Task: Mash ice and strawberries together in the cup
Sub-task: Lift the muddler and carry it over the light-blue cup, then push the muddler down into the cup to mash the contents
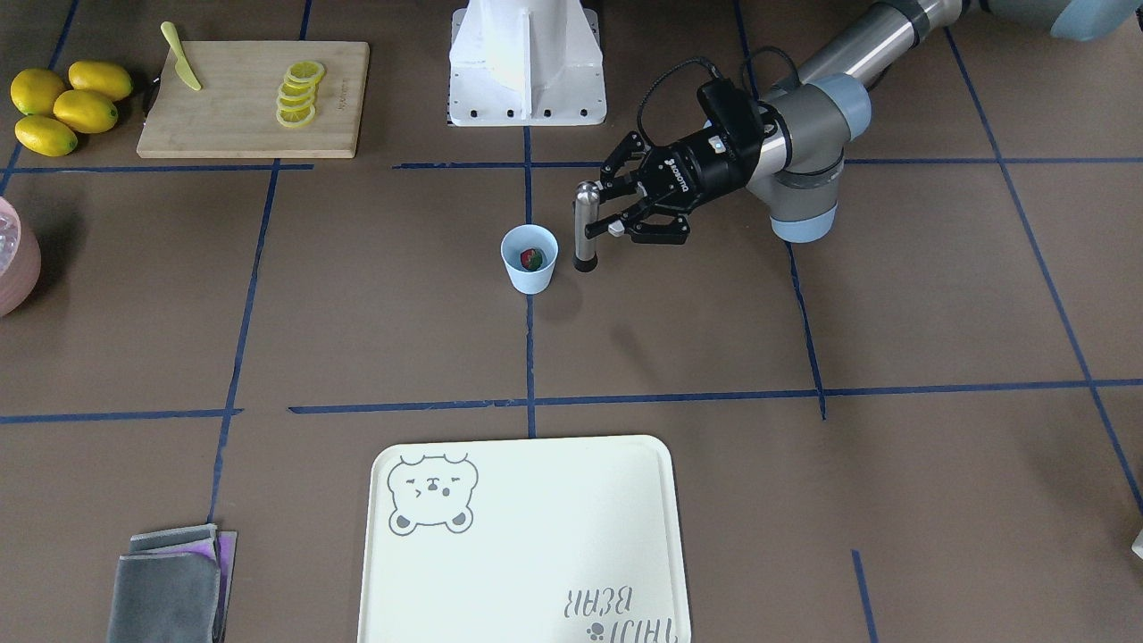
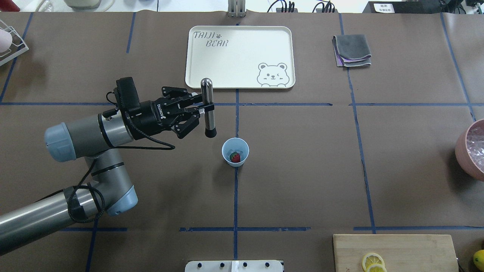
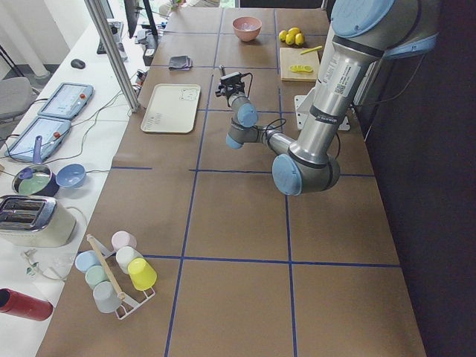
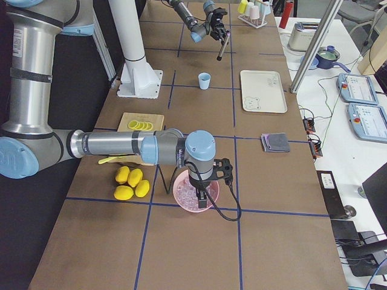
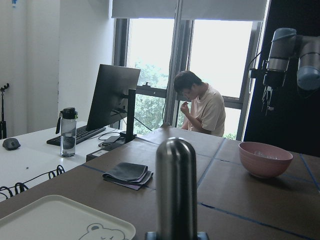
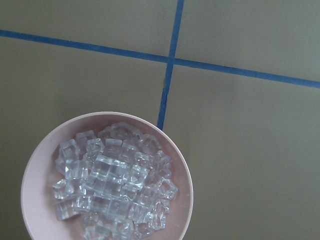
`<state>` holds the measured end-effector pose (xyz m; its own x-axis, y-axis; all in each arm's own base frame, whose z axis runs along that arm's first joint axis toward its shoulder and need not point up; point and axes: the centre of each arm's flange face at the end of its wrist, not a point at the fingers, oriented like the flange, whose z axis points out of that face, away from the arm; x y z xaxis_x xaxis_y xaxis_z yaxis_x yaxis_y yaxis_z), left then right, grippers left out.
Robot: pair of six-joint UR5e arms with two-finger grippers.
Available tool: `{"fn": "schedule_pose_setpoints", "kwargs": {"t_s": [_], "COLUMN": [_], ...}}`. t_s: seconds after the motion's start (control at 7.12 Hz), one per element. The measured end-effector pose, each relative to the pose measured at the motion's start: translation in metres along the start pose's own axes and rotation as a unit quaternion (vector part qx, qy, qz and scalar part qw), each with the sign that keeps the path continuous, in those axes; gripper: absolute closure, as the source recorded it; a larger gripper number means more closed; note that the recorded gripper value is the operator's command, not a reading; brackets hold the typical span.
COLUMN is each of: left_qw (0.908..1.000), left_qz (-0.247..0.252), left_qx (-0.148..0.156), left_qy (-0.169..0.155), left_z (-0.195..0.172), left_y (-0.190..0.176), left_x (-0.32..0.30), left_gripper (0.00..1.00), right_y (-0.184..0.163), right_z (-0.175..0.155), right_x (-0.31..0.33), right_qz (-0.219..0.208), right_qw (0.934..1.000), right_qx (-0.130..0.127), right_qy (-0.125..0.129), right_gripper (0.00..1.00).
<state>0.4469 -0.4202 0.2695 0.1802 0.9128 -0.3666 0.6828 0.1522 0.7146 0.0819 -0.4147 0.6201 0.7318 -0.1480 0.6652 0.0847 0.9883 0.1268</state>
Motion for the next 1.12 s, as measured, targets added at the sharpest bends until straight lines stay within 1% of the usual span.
{"fn": "schedule_pose_setpoints", "kwargs": {"t_s": [0.28, 0.56, 0.84, 1.12], "left_qw": [0.9999, 0.9996, 0.9994, 0.999], "left_qz": [-0.009, -0.024, -0.029, -0.032], "left_qx": [0.012, 0.013, 0.008, -0.004], "left_qy": [-0.005, -0.012, -0.018, -0.032], "left_z": [0.014, 0.026, 0.035, 0.042], "left_y": [0.005, 0.022, 0.033, 0.053], "left_x": [0.018, 0.04, 0.047, 0.047], "left_gripper": [1.0, 1.0, 1.0, 1.0], "right_y": [0.0, 0.0, 0.0, 0.001], "right_z": [-0.003, -0.004, -0.003, -0.003], "right_x": [-0.002, -0.003, -0.003, -0.002], "right_qz": [-0.002, -0.002, -0.002, -0.002], "right_qw": [1.0, 1.0, 1.0, 1.0], "right_qx": [0.003, 0.004, 0.003, 0.003], "right_qy": [0.001, 0.001, 0.001, 0.001], "right_gripper": [0.0, 0.0, 0.0, 0.0]}}
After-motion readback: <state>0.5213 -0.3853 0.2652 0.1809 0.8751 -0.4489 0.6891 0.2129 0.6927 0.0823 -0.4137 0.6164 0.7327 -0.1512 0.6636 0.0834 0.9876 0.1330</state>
